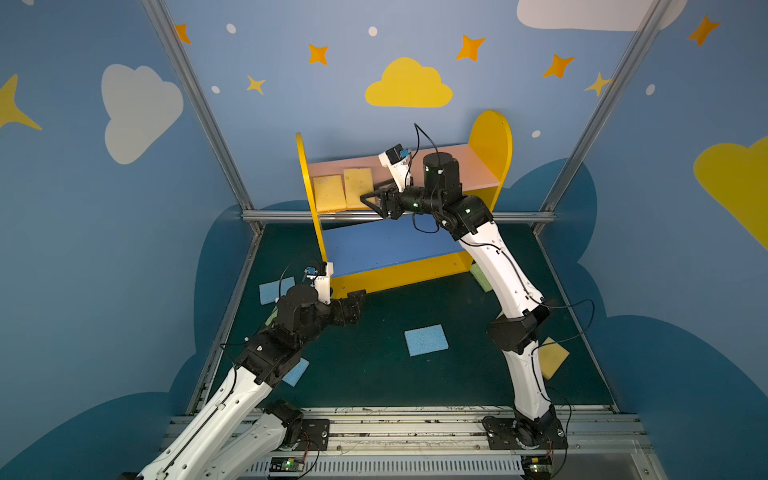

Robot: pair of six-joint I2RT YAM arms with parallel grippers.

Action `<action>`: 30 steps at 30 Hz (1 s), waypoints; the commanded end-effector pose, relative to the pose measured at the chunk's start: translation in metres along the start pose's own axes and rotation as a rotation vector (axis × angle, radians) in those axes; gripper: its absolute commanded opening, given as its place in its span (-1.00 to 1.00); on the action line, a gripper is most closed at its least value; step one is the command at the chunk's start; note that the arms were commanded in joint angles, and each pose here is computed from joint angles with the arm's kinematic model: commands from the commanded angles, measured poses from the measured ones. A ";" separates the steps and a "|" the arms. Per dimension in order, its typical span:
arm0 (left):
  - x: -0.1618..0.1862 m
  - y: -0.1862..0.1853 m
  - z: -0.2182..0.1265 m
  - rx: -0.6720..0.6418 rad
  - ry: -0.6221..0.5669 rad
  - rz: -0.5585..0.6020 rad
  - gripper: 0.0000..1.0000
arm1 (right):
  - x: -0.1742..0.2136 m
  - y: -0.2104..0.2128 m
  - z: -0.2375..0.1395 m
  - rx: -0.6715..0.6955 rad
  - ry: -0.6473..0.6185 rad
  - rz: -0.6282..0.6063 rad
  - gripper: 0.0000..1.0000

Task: Place and organize the cleaning sponges onto the shelf

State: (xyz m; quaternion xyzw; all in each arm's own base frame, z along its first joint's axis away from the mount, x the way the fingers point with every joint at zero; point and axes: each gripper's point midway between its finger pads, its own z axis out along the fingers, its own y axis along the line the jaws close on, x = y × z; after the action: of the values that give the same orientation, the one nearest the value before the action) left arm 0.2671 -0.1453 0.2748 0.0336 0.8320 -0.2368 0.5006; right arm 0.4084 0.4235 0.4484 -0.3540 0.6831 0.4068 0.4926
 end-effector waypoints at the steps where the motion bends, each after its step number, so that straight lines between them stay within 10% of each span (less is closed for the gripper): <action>1: -0.011 -0.004 -0.004 0.013 -0.020 0.011 0.99 | 0.035 -0.030 0.009 0.038 0.095 0.129 0.36; 30: -0.005 -0.004 -0.003 0.023 -0.012 -0.007 0.99 | 0.035 -0.004 0.030 -0.142 0.069 0.223 0.44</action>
State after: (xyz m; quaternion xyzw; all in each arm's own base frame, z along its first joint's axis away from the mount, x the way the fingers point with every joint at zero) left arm 0.2678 -0.1468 0.2730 0.0349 0.8346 -0.2376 0.4958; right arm 0.4057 0.4316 0.4629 -0.3420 0.6529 0.4884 0.4672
